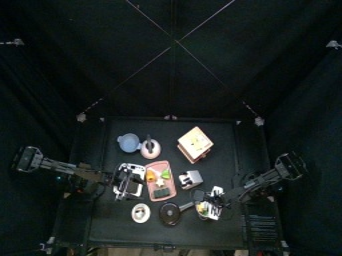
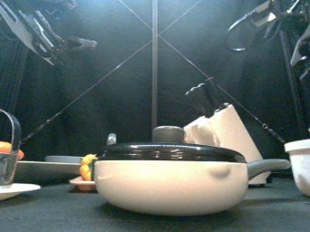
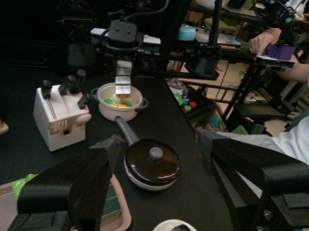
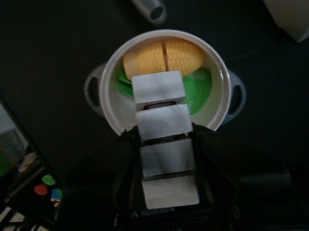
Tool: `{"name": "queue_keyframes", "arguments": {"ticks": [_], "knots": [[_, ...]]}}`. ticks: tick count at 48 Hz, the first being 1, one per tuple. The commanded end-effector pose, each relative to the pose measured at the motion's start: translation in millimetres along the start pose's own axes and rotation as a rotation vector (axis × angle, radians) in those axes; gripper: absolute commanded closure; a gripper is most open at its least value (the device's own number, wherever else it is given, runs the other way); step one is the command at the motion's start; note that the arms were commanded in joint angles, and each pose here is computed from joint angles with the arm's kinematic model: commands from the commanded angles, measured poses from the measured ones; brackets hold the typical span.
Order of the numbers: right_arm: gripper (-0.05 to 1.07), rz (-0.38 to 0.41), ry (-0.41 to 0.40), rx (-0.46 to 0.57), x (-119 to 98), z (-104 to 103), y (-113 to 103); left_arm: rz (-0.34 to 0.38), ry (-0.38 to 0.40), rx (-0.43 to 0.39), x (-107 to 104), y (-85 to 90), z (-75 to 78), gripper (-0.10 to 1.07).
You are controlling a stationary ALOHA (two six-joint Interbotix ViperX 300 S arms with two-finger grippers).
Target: Grab white sushi roll
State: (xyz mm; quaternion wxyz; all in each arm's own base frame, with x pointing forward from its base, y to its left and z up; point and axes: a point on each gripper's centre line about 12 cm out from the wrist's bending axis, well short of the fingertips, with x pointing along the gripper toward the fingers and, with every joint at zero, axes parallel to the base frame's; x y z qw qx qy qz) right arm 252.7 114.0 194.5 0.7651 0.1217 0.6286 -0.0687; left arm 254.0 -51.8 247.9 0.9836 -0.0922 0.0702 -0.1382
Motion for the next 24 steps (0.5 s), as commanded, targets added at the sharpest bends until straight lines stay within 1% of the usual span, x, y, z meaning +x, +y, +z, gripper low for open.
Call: {"name": "queue_keyframes", "arguments": {"ticks": [1,6,14,20,24], "knots": [[0.39,0.051,-0.068,-0.005,-24,8,6,-0.009,-0.019,0.007,1,-1.7,5.4,-0.02],[0.39,0.065,-0.088,-0.006,-30,10,7,-0.009,-0.018,0.005,1,-1.6,4.8,-0.02],[0.39,0.089,-0.121,-0.010,-33,16,11,-0.010,-0.017,0.007,0,-2.0,4.4,-0.02],[0.39,0.114,-0.182,-0.022,-41,26,16,-0.009,-0.015,0.003,1,-1.8,3.5,-0.02],[0.39,0.130,-0.247,-0.038,-51,37,20,-0.008,-0.015,0.003,0,-1.4,3.6,-0.02]]}}
